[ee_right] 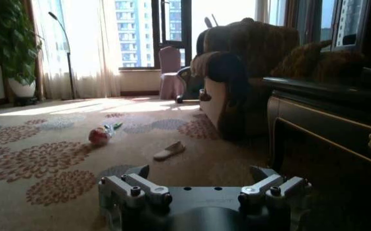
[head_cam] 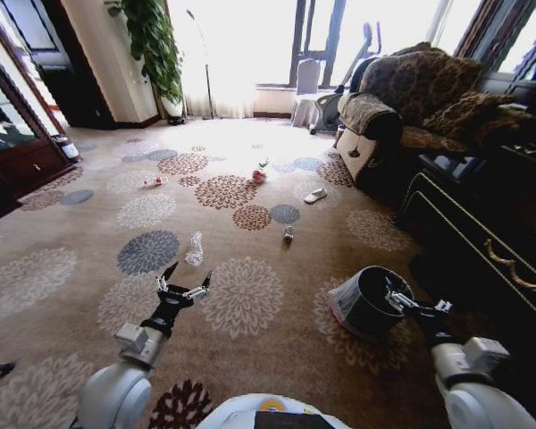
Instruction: Pick up the trash from the ground and place it into the trash bin.
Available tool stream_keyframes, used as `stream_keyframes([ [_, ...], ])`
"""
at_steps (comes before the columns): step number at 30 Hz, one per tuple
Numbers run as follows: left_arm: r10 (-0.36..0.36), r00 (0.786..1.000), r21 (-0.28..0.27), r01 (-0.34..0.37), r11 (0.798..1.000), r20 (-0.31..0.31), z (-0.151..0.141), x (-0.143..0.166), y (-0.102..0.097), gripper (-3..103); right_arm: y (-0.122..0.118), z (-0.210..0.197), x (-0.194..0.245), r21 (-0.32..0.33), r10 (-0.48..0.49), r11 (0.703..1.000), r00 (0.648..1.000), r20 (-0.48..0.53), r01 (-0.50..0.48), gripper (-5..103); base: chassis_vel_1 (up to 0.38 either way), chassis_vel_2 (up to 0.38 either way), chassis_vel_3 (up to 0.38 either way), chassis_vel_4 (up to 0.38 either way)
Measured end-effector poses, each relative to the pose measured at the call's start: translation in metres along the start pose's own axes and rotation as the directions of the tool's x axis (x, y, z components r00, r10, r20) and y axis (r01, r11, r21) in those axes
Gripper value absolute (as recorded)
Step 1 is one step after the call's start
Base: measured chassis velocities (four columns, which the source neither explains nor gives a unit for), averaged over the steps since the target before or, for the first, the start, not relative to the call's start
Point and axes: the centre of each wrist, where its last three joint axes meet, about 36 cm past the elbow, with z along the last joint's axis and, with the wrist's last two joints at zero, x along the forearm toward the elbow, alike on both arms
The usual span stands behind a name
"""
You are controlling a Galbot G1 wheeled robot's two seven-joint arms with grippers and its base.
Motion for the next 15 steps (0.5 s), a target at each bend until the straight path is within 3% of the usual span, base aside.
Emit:
stream_keyframes([
  [15, 0.008, 1.000, 0.000, -0.008, 1.000, 0.003, 0.0005, -0.0009, -0.0047, 100, -0.0020, 0.0047, 0.0000, 0.004, 0.011, 1.000, 1.000, -0.012, -0.010, 100, -0.166, -0.002, -0.003, -0.159],
])
